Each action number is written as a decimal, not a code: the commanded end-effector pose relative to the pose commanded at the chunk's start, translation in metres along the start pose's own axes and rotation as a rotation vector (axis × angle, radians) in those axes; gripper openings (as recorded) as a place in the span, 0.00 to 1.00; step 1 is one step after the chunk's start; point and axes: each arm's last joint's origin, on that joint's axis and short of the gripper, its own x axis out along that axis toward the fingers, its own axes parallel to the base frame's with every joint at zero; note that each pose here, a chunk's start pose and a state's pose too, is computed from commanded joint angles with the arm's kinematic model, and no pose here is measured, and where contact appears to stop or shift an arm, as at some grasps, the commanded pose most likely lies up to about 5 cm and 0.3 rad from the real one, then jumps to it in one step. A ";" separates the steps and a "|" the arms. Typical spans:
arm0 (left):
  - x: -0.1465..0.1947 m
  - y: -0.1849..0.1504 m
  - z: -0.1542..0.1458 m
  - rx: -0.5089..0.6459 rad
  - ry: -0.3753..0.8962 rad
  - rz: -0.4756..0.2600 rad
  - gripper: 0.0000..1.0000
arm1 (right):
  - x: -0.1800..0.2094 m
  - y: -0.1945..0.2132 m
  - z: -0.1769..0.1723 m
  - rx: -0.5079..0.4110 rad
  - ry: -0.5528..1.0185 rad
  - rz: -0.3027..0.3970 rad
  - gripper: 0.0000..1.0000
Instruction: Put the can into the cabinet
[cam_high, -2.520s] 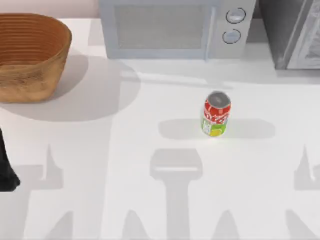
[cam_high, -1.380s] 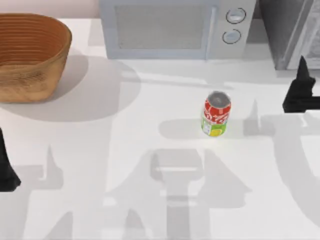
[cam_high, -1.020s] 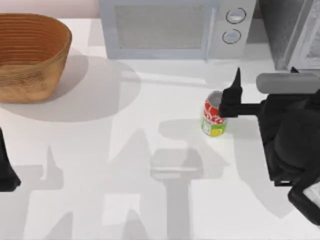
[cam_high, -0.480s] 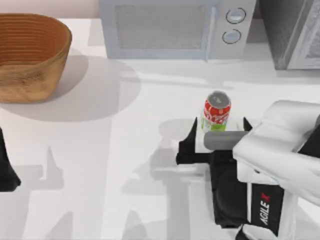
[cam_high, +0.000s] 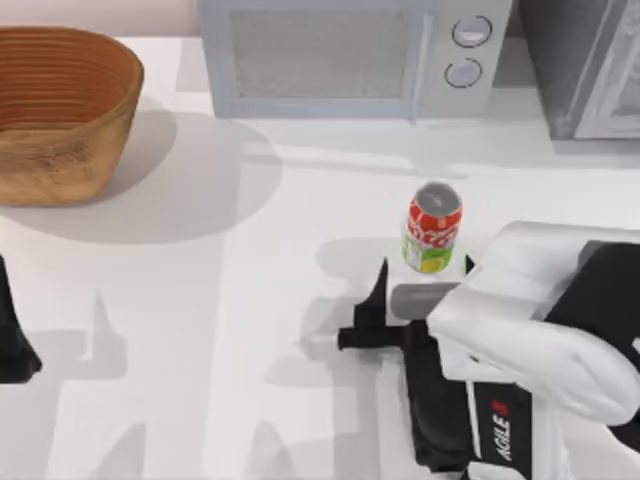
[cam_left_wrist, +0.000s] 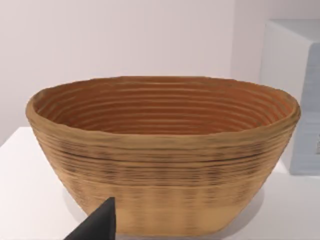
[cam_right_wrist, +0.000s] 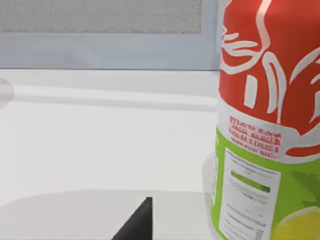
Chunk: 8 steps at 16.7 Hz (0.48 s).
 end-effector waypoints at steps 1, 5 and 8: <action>0.000 0.000 0.000 0.000 0.000 0.000 1.00 | 0.001 0.000 0.001 0.002 -0.003 -0.003 1.00; 0.000 0.000 0.000 0.000 0.000 0.000 1.00 | 0.019 -0.001 0.011 0.002 -0.037 -0.033 1.00; 0.000 0.000 0.000 0.000 0.000 0.000 1.00 | 0.033 -0.002 0.015 -0.001 -0.041 -0.032 1.00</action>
